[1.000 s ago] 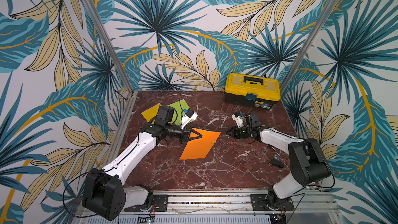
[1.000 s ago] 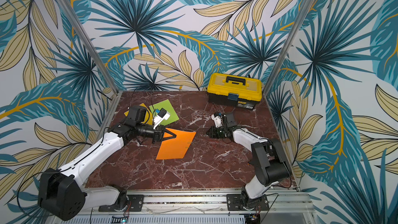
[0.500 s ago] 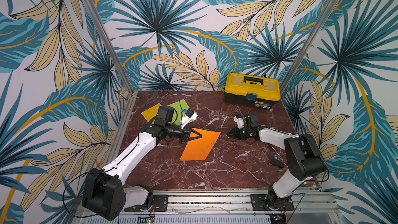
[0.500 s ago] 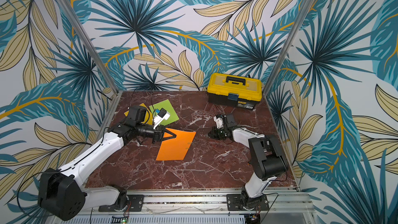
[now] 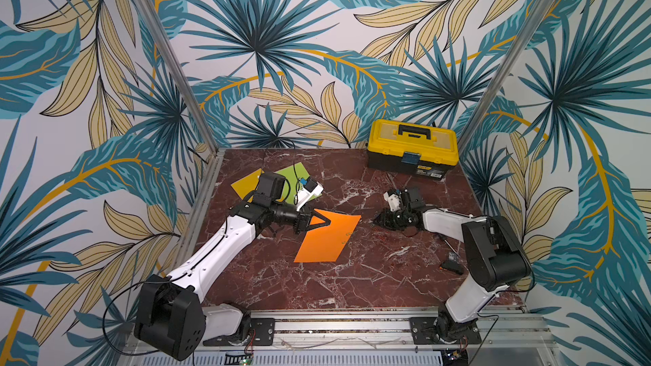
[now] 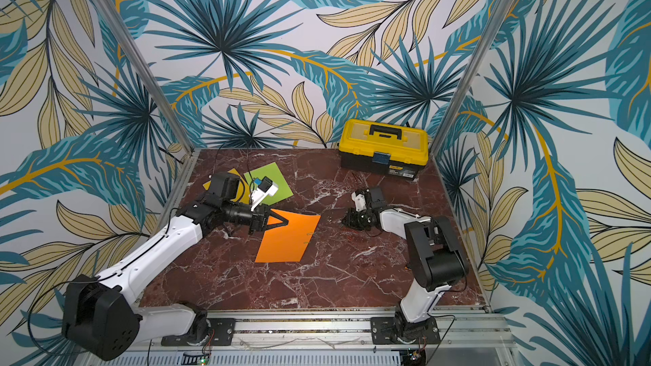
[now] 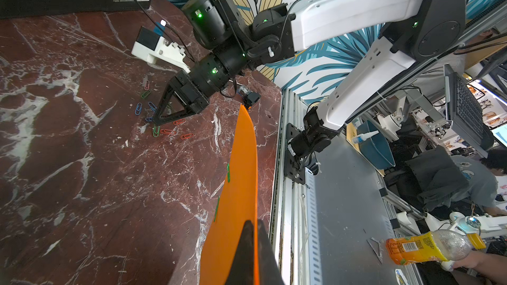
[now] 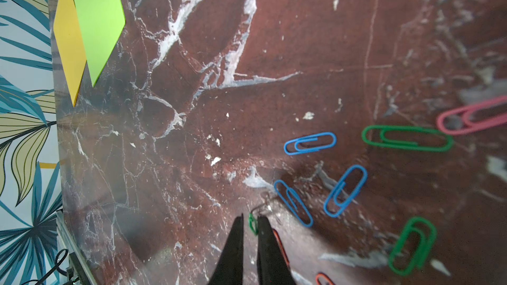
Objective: Unclip the paperclips from the documents
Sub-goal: Place the paper clip at the center of the board.
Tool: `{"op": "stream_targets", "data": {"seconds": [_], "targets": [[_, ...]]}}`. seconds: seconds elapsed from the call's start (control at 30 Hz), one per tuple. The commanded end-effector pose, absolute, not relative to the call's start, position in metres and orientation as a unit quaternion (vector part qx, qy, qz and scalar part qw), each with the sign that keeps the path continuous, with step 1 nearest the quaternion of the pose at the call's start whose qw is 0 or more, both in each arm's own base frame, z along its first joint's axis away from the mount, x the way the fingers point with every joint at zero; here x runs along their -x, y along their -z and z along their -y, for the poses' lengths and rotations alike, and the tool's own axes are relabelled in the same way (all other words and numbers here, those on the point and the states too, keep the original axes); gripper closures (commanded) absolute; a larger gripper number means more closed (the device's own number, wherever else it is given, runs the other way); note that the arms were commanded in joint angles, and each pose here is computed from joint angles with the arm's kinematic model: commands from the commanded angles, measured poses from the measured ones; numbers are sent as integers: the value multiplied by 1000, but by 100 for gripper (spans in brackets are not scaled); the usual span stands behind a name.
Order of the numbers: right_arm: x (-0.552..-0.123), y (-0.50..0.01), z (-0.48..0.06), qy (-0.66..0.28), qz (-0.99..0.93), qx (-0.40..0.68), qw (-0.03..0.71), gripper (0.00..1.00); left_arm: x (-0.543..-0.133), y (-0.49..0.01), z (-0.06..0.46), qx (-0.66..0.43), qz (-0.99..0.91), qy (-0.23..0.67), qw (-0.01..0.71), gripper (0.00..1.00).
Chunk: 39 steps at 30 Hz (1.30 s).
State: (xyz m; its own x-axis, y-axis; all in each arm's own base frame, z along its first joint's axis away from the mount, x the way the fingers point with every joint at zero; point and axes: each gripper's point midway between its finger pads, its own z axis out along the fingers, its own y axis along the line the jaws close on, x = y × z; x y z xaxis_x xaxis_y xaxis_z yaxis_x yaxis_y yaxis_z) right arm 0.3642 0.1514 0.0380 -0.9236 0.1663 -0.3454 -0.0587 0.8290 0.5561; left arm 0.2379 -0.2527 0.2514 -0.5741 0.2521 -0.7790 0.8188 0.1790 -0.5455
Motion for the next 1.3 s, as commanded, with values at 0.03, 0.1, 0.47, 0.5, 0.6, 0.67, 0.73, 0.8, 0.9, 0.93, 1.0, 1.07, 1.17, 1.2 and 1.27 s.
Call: {"op": "stream_targets", "data": {"seconds": [0.03,0.1,0.47,0.5,0.6,0.67,0.73,0.8,0.9,0.93,1.0,1.07,1.17,1.2,1.27], "targets": [[-362,-31,-147,-280,-942,-40,180,86,-239,-257,252,-378,-714,519,281,100],[-362,-32,-146,-279,-942,-39,182,85,-239,-257,252,-377,-714,519,280,100],[-361,-36,-143,-267,-945,-34,186,72,-239,-257,252,-377,-715,518,280,100],[-361,-38,-143,-268,-945,-33,187,71,-240,-257,252,-377,-715,518,280,100],[-361,-43,-143,-269,-943,-28,192,68,-240,-257,252,-376,-716,517,281,100],[-361,-47,-144,-269,-943,-22,196,66,-240,-256,252,-376,-716,517,280,100],[-361,-52,-144,-269,-942,-14,199,64,-240,-256,252,-376,-716,517,280,100],[-360,-57,-144,-269,-942,-6,202,62,-241,-256,252,-376,-717,517,280,100],[-359,-63,-146,-272,-939,6,209,60,-242,-257,253,-376,-716,517,280,100],[-358,-65,-147,-275,-938,11,210,59,-242,-256,253,-376,-716,516,280,100],[-356,-71,-149,-281,-935,22,217,59,-243,-257,253,-375,-717,516,280,100],[-354,-77,-152,-291,-929,36,225,58,-243,-257,253,-375,-718,515,281,100],[-350,-91,-159,-312,-914,65,250,57,-245,-259,253,-374,-718,513,286,100],[-348,-97,-162,-320,-907,78,262,57,-246,-261,253,-373,-717,514,288,100],[-344,-111,-166,-333,-893,101,286,57,-248,-266,253,-371,-711,518,296,100]]}}
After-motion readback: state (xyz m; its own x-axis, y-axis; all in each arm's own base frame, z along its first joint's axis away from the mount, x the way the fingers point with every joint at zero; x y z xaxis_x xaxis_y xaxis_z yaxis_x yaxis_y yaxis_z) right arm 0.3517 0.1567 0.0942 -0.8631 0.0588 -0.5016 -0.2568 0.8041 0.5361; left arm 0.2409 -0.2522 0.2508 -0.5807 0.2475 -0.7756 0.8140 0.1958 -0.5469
